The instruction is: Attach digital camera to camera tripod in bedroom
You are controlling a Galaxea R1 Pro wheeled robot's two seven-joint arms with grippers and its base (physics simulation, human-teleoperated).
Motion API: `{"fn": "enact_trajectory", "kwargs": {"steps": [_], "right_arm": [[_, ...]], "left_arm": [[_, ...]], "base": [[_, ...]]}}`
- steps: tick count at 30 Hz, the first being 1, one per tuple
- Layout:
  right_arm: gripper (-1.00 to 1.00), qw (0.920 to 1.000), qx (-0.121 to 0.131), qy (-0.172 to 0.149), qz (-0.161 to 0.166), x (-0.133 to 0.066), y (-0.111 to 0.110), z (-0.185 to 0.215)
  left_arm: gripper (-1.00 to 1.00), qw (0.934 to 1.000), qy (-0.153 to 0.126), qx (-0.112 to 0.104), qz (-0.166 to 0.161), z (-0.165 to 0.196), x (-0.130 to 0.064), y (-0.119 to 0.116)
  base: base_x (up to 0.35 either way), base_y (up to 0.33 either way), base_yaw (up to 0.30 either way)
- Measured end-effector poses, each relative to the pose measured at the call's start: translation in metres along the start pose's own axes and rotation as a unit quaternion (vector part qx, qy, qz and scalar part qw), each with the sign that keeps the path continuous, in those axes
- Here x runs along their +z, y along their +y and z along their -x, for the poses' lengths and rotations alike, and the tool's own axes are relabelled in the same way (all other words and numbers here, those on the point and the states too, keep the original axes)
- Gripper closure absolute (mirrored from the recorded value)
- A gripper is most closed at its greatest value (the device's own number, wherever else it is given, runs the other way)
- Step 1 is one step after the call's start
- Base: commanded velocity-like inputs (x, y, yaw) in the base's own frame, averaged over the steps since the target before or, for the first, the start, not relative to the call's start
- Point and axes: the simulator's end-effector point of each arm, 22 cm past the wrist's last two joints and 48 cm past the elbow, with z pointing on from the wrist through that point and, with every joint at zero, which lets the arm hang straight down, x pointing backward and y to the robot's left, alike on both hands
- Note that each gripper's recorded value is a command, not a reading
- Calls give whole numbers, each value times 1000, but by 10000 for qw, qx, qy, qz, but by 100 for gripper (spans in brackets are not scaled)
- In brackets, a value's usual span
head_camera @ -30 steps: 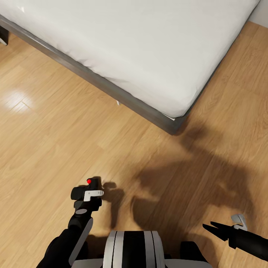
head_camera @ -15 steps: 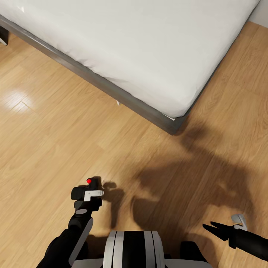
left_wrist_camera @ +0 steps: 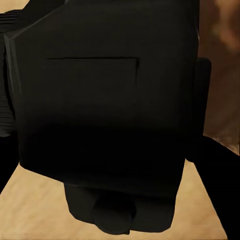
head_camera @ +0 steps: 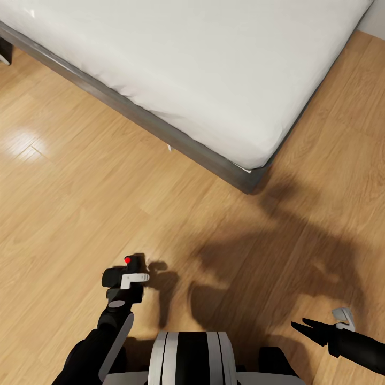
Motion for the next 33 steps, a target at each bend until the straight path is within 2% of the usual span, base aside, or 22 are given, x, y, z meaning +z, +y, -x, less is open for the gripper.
{"fn": "enact_trajectory", "kwargs": {"steps": [13,15,19,22,24,25,26,28,33], "right_arm": [[-100,10000,-1,1,1,0,0,0],[-100,10000,-1,-1,5,0,0,0],[-100,10000,9,-23,24,-1,1,1],[-100,10000,14,-58,19,-3,0,3],[-100,10000,19,-73,13,-4,0,4],[-100,9993,282,-214,109,-15,3,16],[-100,9991,304,-263,119,-18,2,20],[-100,9984,370,-404,146,-28,2,29],[-100,9965,510,-645,175,-45,-1,45]], "left_arm": [[100,9999,-100,-52,4,8,-3,-1],[100,9997,-207,-84,-13,18,-7,-2],[100,9978,-606,-250,-66,55,-25,-4],[100,9966,-725,-382,75,72,-39,-2],[100,9965,-660,-459,228,74,-46,-3],[100,9957,-347,-713,489,70,-66,-22],[100,9964,-378,-760,43,73,-78,-65],[100,9959,-305,-847,128,71,-75,-56],[100,9954,-207,-936,2,66,-74,-62]], "base": [[0,0,0],[0,0,0],[0,0,0],[0,0,0],[0,0,0],[0,0,0],[0,0,0],[0,0,0],[0,0,0]]}}
